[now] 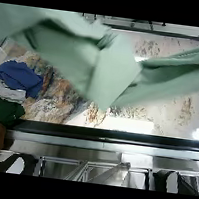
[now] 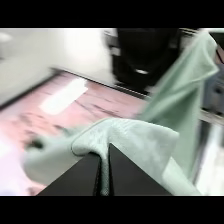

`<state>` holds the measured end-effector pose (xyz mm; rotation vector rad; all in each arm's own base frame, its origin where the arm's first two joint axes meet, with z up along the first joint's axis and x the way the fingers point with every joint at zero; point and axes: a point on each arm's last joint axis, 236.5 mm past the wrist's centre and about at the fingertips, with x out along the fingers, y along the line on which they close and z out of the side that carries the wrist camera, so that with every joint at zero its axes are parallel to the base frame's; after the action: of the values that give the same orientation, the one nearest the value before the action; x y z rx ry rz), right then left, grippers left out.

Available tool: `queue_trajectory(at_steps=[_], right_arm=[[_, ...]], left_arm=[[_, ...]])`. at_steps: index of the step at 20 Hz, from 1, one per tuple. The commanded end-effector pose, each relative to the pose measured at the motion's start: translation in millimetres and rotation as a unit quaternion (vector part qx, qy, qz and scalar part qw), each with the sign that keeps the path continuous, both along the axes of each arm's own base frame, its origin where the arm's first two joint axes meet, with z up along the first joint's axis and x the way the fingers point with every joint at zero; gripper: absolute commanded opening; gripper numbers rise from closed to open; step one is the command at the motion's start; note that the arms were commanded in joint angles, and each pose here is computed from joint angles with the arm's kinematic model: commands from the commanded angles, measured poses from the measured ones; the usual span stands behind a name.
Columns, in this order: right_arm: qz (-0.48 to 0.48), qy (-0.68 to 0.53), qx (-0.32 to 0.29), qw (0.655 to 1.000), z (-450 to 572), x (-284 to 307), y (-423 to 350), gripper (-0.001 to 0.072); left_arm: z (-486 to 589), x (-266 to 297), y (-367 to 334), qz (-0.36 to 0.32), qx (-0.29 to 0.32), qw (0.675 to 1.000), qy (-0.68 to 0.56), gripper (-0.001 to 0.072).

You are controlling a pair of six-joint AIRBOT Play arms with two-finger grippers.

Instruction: Fold the shirts.

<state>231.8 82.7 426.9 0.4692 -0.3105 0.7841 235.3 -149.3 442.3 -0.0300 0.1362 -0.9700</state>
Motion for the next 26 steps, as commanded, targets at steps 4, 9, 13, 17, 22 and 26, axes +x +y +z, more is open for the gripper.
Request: queue_trajectory(at_steps=[4, 9, 13, 17, 22, 26], right_arm=[[-0.075, 0.338, -0.014, 0.938, -201.9, 149.0, -45.4, 0.0022], [0.002, 0.538, -0.028, 0.843, -405.6, 209.2, 9.7, 0.0024], [0.006, 0.594, -0.007, 0.805, -465.6, 212.3, -1.0, 0.0435], [-0.029, 0.616, 0.002, 0.787, -457.2, 195.4, -58.8, 0.0446], [0.023, 0.69, -0.064, 0.721, -495.4, 143.9, -32.1, 0.0581], [0.018, 0.709, -0.061, 0.703, -528.4, 155.0, 4.8, 0.058]], left_arm=[[-174.1, 110.1, 62.6, 0.068, -0.125, 0.954, 0.264, 0.0021], [-346.0, 173.1, 28.5, 0.058, -0.15, 0.884, 0.438, 0.0021], [-402.2, 195.5, -0.6, -0.002, -0.142, 0.847, 0.512, 0.0477], [-382.2, 208.5, 35.4, -0.042, -0.17, 0.826, 0.535, 0.0712], [-407.5, 212.4, 103.4, 0.052, -0.133, 0.812, 0.566, 0.0712], [-431.9, 226.1, 91.5, 0.077, -0.124, 0.81, 0.568, 0.0712]])
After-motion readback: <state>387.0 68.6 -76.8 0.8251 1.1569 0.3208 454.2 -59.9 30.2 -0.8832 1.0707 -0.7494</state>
